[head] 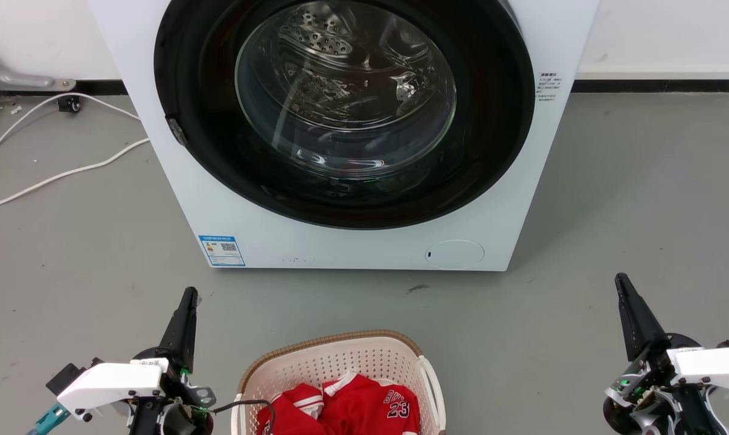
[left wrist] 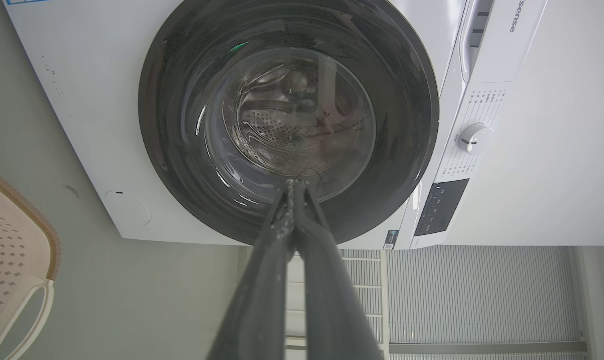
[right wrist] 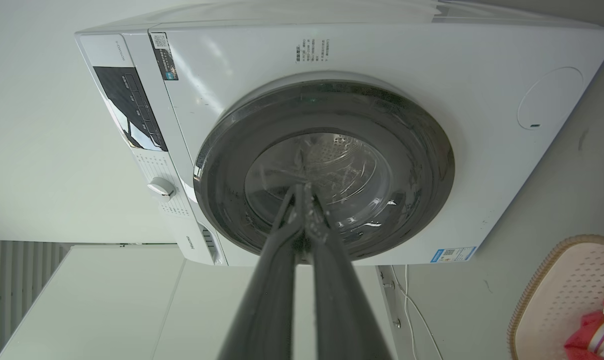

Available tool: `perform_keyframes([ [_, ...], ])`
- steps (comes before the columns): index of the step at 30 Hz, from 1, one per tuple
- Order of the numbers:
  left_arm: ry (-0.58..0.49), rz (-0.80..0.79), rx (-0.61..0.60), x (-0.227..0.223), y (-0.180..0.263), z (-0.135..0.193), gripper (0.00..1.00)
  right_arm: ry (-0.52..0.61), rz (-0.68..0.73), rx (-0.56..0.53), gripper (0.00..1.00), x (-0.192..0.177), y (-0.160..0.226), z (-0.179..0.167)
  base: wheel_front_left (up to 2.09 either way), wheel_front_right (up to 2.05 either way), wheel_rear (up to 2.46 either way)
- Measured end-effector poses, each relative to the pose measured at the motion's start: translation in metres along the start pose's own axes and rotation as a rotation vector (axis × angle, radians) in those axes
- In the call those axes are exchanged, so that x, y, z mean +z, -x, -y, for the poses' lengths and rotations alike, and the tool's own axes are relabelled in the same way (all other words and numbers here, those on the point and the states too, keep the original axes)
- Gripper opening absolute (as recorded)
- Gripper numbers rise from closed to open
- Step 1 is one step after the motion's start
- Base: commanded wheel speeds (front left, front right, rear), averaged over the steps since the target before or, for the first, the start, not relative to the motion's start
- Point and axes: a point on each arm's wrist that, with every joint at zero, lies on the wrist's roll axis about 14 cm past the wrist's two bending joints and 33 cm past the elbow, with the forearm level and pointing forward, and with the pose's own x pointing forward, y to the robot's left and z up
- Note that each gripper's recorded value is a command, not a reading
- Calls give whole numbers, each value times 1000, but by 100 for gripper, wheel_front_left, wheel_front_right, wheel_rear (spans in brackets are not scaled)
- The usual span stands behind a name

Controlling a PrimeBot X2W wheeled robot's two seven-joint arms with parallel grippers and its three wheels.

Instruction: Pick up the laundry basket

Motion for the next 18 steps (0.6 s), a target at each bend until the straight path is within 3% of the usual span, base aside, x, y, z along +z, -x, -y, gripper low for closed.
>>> perform_keyframes([
  [18,0,-1,0,0,0,0,0,0,0,0,0,0,0,0,0,0,0],
])
